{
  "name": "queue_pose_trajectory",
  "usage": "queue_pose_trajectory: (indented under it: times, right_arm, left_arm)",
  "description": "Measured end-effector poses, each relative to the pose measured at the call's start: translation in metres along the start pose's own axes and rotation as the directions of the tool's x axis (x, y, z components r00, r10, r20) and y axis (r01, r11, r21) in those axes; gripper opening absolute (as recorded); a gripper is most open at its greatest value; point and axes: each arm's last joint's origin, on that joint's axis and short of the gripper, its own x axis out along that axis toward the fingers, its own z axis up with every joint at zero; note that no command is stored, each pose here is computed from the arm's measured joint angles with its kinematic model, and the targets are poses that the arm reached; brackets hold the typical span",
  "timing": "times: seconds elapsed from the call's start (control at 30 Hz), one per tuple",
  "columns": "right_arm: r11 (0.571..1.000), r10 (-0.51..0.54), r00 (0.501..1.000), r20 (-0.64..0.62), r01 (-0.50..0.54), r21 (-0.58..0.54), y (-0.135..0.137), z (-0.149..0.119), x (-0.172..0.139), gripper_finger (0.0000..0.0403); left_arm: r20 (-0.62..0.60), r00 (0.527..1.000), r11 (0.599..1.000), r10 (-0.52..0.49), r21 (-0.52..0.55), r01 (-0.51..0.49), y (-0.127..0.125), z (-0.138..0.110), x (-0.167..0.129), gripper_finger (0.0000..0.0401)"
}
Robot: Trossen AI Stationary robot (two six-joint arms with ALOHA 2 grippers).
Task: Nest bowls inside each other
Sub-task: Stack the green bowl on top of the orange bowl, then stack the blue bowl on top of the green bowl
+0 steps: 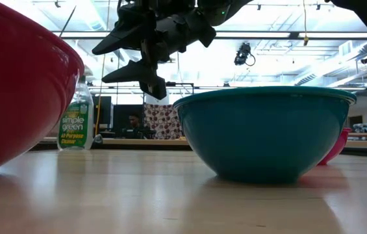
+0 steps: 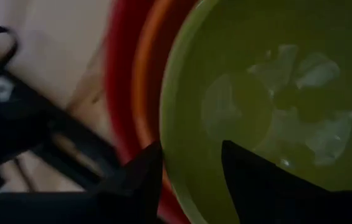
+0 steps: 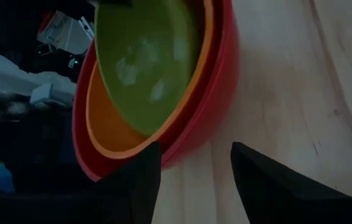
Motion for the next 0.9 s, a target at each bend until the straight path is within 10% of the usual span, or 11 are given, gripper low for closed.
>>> queue_pose_trajectory:
  times: [0.6, 0.9]
  right_arm:
    - [1.0, -0.003, 1.0, -0.004, 0.003, 0.013, -0.003, 0.005, -0.014, 0.02]
    - [0.957, -0.264, 0.964, -0.031, 0.257, -0.135, 0.002, 0.006, -0.071, 0.02]
  left_arm:
    - [0.098, 0.995, 1.0, -0.005, -0.017, 0.006, 0.001, 0.005, -0.032, 0.0167]
    - [0.222, 0.972, 0.997, -0.077, 0.039, 0.07, 0.001, 0.06, -0.036, 0.0166]
